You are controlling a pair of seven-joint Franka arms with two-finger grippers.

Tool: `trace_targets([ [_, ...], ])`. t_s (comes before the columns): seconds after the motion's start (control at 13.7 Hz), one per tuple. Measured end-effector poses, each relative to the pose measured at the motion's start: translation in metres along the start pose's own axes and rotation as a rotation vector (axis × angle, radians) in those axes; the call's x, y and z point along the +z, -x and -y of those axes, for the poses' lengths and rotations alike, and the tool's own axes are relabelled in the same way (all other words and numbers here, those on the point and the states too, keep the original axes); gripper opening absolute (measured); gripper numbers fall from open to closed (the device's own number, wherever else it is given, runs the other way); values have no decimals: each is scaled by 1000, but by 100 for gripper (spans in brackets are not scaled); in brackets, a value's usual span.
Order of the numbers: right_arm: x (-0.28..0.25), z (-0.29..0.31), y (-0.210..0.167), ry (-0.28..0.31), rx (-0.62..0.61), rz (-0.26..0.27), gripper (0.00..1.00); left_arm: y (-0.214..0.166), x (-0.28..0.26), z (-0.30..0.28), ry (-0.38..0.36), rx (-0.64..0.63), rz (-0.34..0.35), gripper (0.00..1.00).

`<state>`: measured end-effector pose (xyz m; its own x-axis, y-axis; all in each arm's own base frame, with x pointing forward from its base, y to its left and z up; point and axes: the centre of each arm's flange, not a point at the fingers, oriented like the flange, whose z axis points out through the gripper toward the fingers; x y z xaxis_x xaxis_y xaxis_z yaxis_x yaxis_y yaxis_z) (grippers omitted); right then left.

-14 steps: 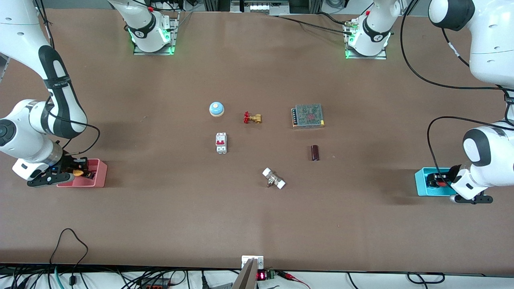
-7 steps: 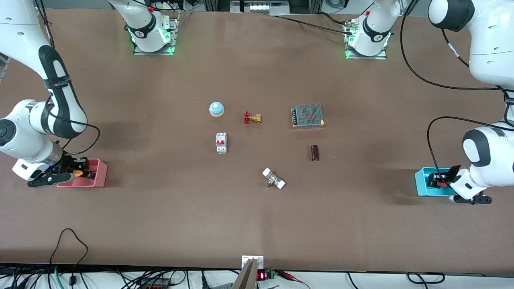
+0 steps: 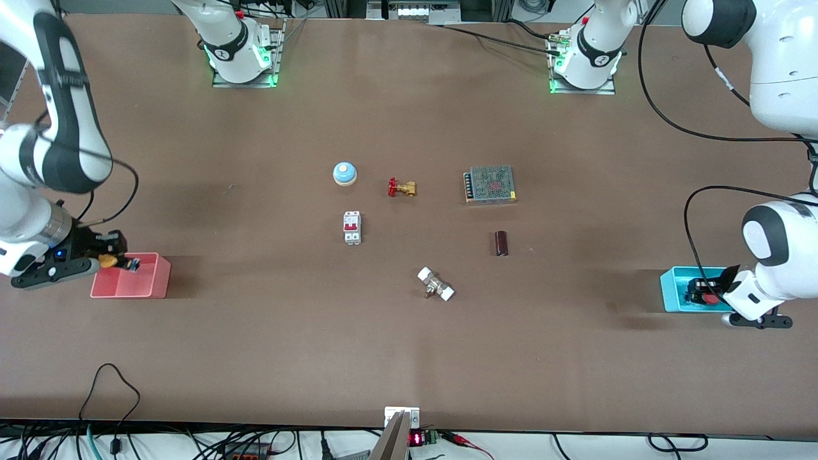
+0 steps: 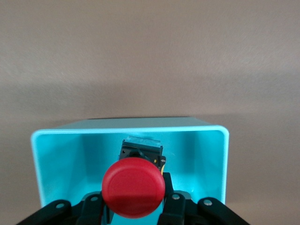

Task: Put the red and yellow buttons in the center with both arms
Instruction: 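Lift the yellow button with the right gripper while the left gripper lifts the red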

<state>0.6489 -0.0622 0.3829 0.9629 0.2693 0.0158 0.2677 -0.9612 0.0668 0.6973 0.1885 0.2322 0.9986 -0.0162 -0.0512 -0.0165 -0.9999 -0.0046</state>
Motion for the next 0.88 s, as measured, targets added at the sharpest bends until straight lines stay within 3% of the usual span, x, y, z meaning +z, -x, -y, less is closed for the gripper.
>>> trace_targets([
  [0.22, -8, 85, -17, -45, 71, 18, 41, -2, -27, -1, -7, 19, -30, 41],
  [0.51, 34, 184, -32, -72, 132, 20, 41, 3, -70, -5, -3, 43, -34, 41],
  [0.88, 96, 212, -27, -99, 133, -5, 41, 17, -107, -49, 34, 83, 48, 41],
])
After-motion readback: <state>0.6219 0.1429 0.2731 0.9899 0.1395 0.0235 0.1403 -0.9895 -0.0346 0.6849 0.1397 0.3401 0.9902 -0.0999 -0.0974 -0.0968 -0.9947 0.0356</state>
